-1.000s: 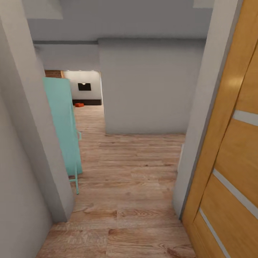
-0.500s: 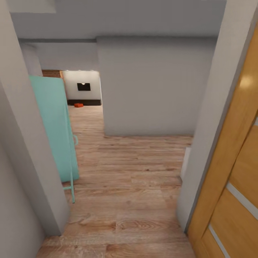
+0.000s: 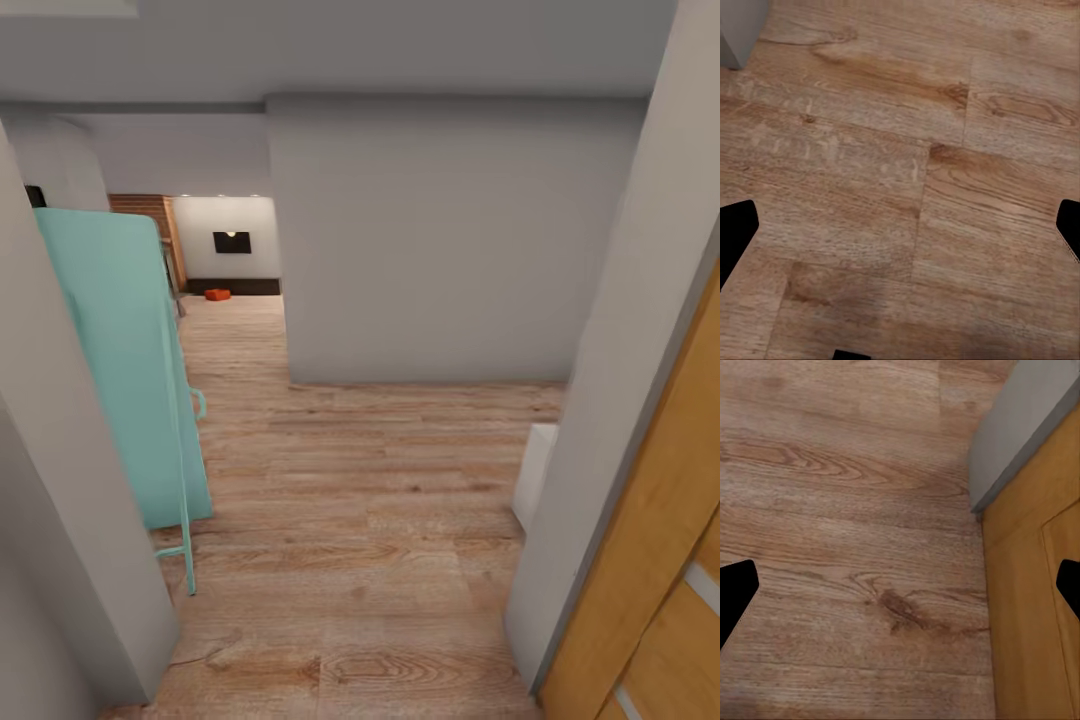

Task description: Move the two storage containers from the living room to the garage. In the garage, place one container on the floor and stack the other container on top of it (either order is fine).

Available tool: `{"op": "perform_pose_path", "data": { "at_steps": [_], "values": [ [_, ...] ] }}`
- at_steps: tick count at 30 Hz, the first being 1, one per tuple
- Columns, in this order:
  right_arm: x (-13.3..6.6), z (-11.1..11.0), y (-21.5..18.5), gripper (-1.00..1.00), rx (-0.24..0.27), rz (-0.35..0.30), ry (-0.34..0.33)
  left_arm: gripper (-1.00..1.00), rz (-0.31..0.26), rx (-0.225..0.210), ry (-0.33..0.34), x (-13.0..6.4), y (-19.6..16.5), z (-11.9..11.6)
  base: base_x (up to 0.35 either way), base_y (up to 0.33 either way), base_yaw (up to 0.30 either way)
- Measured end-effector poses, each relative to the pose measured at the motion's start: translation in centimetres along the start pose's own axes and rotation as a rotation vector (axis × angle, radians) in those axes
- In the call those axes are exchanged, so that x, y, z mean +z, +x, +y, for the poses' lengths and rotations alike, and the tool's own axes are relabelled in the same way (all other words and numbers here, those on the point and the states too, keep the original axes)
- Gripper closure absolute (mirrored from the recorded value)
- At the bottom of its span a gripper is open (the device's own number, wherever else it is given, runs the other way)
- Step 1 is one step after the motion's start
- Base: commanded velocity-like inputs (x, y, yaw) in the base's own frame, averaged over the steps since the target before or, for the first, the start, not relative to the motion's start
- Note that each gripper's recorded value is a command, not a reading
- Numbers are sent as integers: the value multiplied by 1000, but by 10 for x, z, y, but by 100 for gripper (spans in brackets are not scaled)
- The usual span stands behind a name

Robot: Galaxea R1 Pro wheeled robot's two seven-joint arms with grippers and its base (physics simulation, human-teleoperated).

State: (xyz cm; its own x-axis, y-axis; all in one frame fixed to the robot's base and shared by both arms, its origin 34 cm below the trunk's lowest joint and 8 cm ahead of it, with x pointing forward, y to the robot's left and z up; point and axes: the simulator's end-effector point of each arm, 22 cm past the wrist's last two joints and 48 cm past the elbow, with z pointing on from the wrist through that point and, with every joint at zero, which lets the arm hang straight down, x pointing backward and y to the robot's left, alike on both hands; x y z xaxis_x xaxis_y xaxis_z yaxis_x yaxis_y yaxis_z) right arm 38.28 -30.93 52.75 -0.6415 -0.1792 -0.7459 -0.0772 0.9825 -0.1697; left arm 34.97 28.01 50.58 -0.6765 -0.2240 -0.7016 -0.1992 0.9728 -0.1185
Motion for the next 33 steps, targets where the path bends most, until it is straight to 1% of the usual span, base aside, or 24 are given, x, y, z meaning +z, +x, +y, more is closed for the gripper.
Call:
{"op": "perform_pose_path", "data": {
  "at_steps": [17,24,30,33],
  "values": [
    [0,1,0,-100,5,-1,2,-100,0,0,0,0,0,0,325,0,0],
    [0,1,0,-100,4,-1,2,-100,0,0,0,0,0,0,325,0,175],
    [0,1,0,-100,3,-1,1,-100,0,0,0,0,0,0,325,0,38],
    [0,1,0,-100,3,-1,1,-100,0,0,1,0,0,-1,193,0,5]
  ]
}}
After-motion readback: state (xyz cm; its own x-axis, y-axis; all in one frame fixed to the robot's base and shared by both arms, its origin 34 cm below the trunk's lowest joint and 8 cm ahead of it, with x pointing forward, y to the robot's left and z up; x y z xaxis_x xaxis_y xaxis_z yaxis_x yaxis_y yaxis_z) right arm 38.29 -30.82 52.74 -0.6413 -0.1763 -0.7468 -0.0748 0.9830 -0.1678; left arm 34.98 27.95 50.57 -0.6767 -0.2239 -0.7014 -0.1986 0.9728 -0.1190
